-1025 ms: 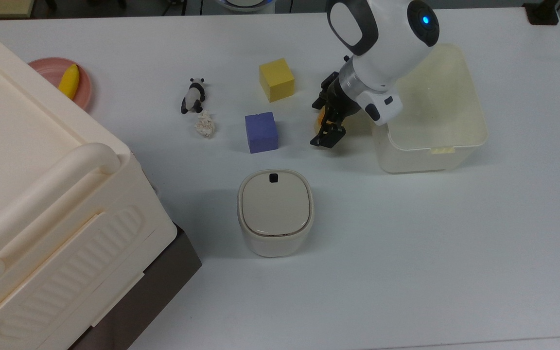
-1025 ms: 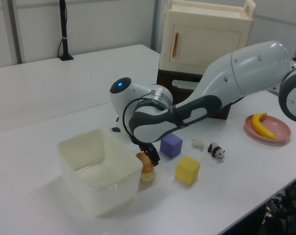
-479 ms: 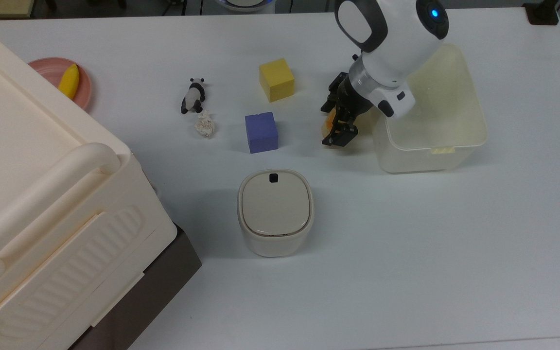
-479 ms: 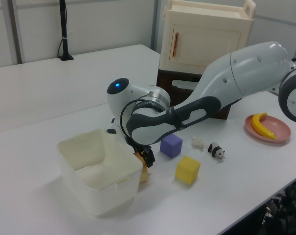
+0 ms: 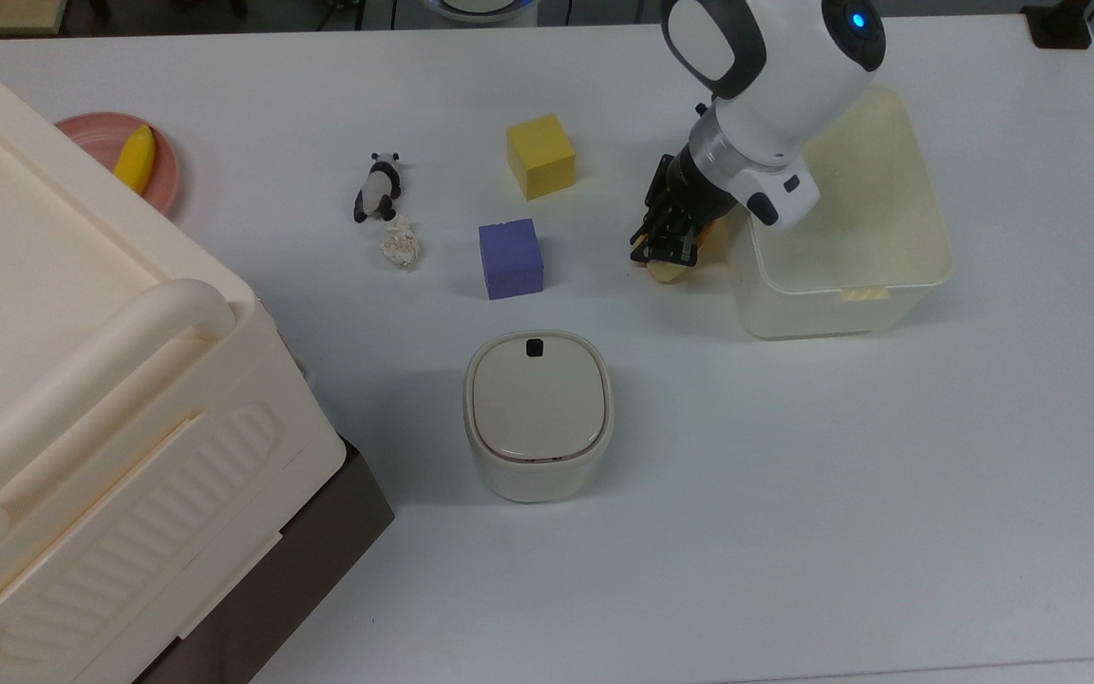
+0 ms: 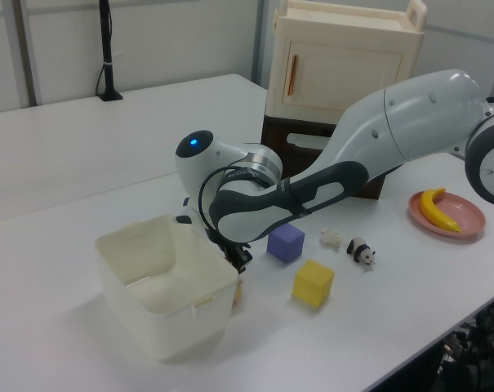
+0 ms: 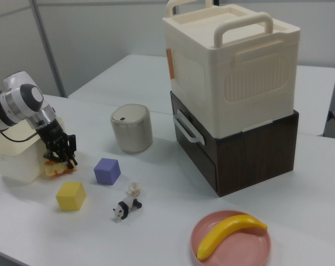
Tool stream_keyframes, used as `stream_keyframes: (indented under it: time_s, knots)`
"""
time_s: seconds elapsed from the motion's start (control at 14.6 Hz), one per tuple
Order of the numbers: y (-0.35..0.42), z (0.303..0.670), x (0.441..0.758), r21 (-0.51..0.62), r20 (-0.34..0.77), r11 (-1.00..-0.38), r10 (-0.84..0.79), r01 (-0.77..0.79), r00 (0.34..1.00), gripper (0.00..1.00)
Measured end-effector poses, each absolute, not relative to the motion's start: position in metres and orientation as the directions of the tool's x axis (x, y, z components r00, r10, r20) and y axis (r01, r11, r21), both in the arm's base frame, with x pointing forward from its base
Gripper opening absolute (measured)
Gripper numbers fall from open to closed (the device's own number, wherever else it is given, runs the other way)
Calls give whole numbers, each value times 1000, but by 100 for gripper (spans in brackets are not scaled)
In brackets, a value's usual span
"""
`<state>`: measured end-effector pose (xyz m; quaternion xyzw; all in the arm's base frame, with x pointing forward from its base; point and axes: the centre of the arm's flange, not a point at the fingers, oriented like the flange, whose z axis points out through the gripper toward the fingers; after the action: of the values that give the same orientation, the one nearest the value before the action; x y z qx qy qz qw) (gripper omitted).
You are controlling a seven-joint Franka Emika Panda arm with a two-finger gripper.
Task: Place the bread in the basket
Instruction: 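Lift the bread slice and carry it over the cream basket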
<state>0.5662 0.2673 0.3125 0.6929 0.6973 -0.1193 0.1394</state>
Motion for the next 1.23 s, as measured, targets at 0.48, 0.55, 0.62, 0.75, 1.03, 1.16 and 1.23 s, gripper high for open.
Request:
stream_keyframes:
  time_s: [0.48, 0.55, 0.62, 0.75, 1.03, 1.16, 1.23]
  knots:
    - [236, 334, 586, 58, -357, -55, 931, 997, 72, 10]
    - [215, 348, 597, 69, -361, -97, 925, 993, 116, 10]
    - [189, 366, 609, 82, -363, -144, 917, 986, 164, 10]
    - [143, 408, 628, 98, -338, -232, 907, 968, 251, 10]
    - [112, 512, 622, 144, -263, -412, 861, 900, 436, 10]
    - [129, 529, 610, 185, -232, -539, 788, 822, 570, 10]
    - [140, 531, 605, 197, -225, -581, 757, 790, 613, 10]
